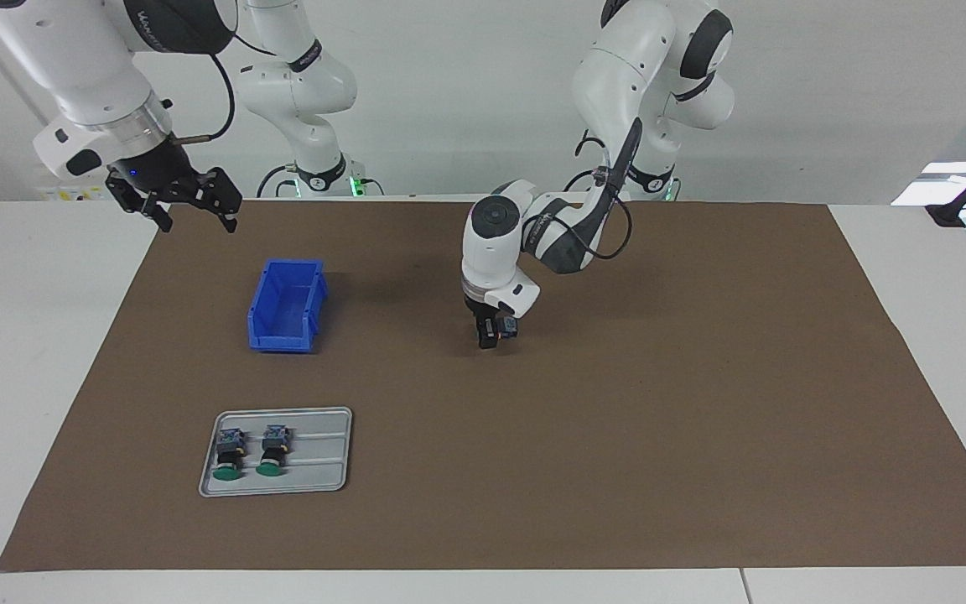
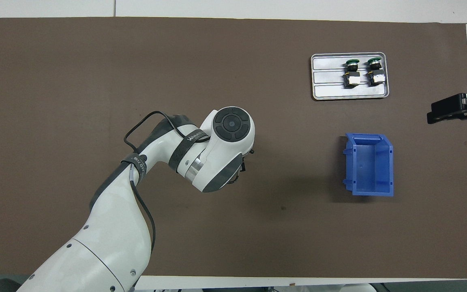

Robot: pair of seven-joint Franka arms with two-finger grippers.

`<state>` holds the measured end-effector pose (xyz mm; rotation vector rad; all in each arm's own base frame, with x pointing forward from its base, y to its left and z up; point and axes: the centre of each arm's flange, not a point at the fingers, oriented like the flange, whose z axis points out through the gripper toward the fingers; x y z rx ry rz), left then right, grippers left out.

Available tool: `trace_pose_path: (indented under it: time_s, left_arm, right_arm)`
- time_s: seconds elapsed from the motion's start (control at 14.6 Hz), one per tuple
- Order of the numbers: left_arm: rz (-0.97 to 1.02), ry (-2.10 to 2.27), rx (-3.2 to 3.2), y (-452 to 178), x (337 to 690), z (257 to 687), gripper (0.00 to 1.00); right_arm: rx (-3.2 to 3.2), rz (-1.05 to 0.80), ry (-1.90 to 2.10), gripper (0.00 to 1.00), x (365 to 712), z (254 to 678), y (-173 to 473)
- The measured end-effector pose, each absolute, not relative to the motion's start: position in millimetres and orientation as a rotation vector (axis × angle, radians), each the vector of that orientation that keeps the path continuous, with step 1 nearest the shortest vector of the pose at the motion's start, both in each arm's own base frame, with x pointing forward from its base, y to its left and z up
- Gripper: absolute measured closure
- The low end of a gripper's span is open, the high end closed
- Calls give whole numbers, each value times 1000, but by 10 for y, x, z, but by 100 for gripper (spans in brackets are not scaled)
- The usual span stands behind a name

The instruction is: Place and press button with both arms

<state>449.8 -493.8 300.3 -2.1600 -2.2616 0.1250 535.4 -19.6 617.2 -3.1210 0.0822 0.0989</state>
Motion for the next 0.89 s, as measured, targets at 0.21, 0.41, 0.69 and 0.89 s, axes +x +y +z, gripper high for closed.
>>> trace_pose_path:
  time_s: [0.21,0.41,0.69,0.89]
  left_arm:
    - [123,-2262,-2160,-4933,4501,3004,59]
    - [123,-2262,-2160,-4932,4503,3004,59]
    - [119,-2300,-2156,-4895,4641,3117,59]
    - [120,-2352,-2149,-4820,4866,3356,59]
  right_arm:
    - [-3121,102,81,1,5353,6168,-194]
    - [-3121,102,79,1,5353,6166,-187]
    - [-3121,103,79,1,5353,6165,-186]
    - [-3121,103,79,1,5353,6165,-186]
